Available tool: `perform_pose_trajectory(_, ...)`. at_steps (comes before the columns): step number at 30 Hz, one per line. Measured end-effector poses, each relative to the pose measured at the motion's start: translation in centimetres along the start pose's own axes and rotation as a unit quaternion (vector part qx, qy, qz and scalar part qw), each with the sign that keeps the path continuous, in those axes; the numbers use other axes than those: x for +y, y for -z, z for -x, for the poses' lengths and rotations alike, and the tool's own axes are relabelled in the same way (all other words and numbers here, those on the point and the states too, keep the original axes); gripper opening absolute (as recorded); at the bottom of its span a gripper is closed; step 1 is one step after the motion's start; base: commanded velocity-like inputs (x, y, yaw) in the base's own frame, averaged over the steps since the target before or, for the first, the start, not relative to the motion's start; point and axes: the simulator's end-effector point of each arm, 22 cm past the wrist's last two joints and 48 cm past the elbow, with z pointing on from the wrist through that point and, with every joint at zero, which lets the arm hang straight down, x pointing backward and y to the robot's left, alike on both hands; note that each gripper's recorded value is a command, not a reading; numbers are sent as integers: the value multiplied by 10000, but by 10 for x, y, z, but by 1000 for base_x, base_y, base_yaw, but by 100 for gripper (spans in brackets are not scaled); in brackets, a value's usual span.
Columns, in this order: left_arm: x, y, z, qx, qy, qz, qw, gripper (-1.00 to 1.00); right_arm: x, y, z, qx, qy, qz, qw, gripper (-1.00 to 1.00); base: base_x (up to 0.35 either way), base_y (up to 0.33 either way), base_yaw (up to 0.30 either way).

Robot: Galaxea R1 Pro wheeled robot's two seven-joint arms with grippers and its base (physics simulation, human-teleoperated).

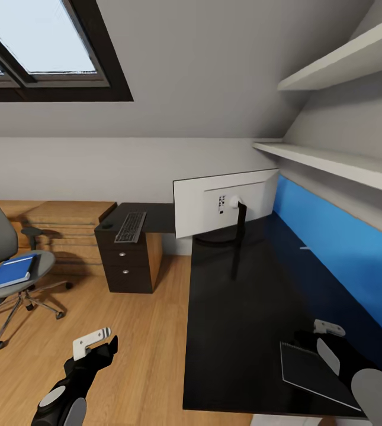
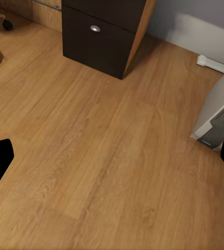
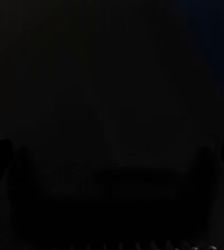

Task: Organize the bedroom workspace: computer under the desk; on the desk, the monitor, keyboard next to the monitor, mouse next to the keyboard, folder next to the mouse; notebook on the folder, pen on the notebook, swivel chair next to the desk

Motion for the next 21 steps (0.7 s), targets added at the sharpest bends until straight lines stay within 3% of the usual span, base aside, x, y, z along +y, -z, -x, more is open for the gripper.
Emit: perform_pose_trajectory(21,14,-4,-2,11,34,136,9999,100,3,-2,2,-38,18,9,10000,100,-12,0,0)
